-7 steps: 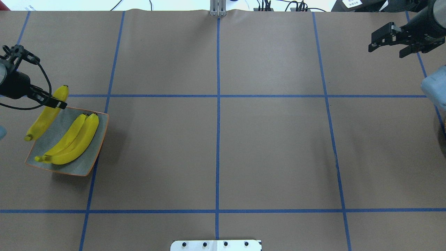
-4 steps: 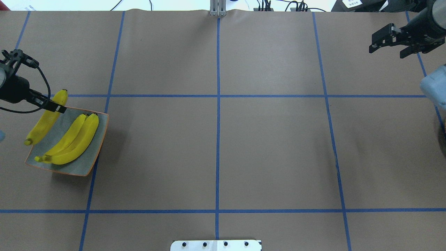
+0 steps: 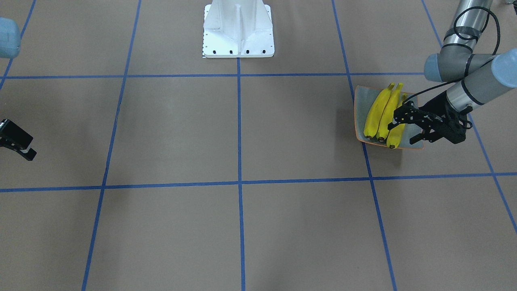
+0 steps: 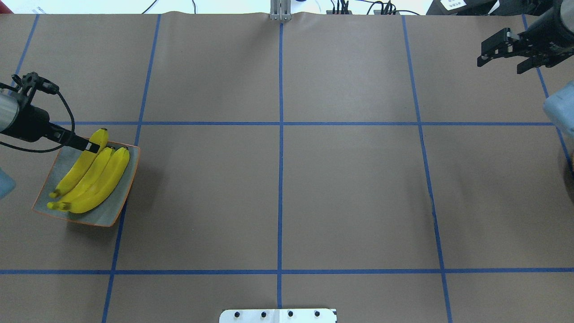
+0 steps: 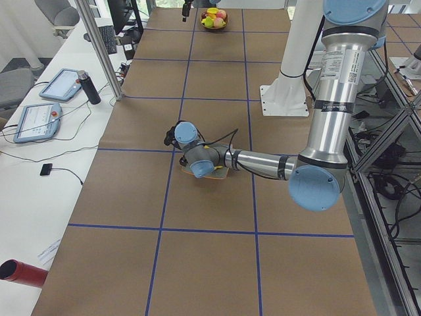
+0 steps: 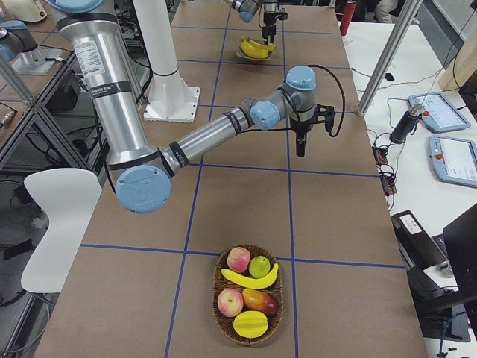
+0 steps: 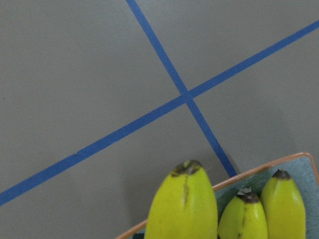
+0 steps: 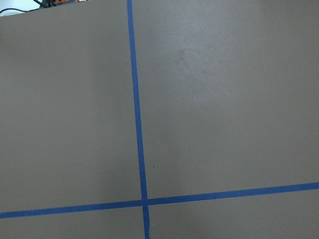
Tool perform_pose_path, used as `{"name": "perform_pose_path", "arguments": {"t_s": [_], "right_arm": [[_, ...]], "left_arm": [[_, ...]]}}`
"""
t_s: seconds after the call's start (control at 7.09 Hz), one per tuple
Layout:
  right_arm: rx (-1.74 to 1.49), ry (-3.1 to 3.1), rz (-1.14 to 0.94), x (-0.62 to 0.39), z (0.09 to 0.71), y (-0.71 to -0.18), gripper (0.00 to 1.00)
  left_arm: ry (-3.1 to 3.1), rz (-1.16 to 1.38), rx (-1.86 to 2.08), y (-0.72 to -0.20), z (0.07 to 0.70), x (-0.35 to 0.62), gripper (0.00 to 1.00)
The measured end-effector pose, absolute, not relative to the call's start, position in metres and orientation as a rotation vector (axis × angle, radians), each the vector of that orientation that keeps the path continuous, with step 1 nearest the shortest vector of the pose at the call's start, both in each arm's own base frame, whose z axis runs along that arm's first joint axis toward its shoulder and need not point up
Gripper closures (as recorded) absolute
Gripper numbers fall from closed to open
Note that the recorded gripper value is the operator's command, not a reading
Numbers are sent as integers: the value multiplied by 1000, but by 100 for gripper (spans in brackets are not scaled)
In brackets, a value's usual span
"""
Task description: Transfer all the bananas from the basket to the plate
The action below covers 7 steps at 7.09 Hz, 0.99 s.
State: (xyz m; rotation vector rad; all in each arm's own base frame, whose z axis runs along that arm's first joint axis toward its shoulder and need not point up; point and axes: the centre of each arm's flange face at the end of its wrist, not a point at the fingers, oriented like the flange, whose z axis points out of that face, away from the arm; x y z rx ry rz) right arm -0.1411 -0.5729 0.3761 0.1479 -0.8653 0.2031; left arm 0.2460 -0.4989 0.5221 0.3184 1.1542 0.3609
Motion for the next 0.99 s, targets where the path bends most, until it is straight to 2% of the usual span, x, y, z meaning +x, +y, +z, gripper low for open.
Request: {"name": "perform_pose_path", "arguments": {"t_s": [0.42, 0.99], "right_arm": [[155, -890, 152, -115, 385, -572, 0], [187, -795, -38, -31, 498, -531, 0]], "left_arm": [[1172, 349, 289, -509, 510, 242, 0], [1158, 289, 267, -550, 466, 237, 0]]}}
